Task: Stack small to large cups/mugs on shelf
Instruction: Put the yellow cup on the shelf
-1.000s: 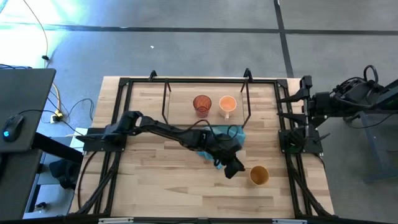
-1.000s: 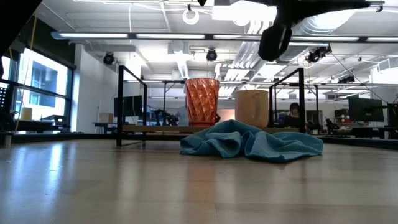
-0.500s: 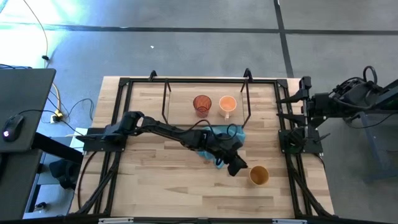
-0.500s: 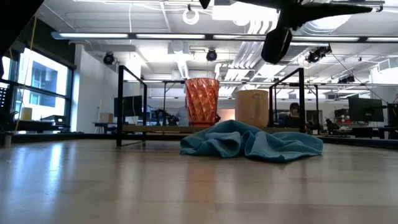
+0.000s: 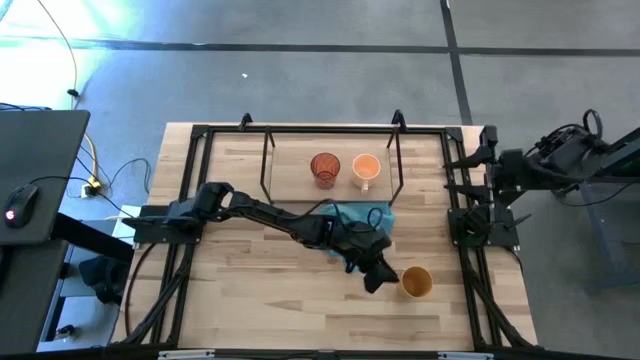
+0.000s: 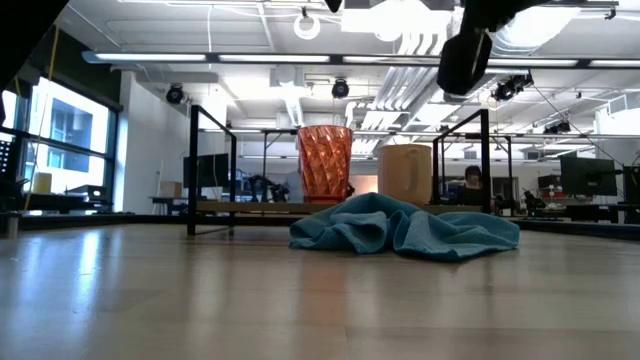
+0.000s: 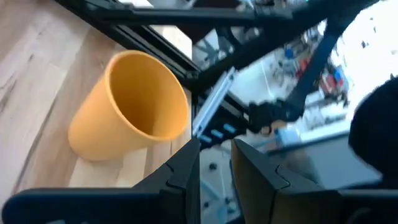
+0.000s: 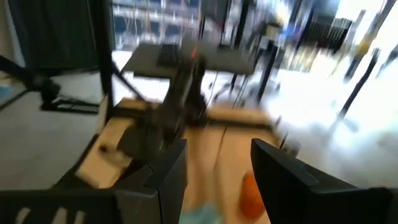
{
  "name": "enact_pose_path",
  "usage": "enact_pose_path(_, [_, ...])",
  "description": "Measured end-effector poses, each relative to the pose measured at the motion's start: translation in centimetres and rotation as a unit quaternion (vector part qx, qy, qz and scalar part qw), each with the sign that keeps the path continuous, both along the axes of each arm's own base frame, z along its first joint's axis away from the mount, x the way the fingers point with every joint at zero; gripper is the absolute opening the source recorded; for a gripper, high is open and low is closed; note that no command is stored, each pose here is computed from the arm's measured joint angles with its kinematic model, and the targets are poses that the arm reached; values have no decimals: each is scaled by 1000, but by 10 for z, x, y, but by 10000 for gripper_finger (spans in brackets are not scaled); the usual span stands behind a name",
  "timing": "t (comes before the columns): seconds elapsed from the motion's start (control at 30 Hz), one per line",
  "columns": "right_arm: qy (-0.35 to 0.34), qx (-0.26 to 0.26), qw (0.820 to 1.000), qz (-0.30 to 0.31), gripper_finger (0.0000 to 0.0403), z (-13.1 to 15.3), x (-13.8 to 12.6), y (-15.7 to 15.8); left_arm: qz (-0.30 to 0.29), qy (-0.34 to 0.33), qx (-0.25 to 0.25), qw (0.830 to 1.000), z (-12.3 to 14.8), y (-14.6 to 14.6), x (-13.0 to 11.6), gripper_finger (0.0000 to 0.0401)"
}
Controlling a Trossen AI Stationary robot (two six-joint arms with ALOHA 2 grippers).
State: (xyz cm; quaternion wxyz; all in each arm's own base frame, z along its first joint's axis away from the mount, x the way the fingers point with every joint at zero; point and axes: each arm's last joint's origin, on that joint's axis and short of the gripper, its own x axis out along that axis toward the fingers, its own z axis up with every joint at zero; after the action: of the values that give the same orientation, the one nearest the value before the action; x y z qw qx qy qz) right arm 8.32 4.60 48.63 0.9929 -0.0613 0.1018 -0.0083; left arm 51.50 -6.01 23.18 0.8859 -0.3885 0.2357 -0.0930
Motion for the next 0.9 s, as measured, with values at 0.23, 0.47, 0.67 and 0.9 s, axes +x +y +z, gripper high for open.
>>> enact_pose_path(0.23, [203,173,963,-43,169,-41,-8,-1,-51,96,82,991,-20,-5,-13,83])
enact_pose_path(0.47, [309,224,923,-36,169,-87,10,21,-95,188,139,968,-37,-7,-28,83])
enact_pose_path(0.67, [406,259,875,-44,169,-135,20,36,-105,192,146,965,-38,-9,-30,83])
enact_pose_path(0.9, [468,306,829,-28,169,-172,27,48,-113,211,155,958,-41,-8,-33,83])
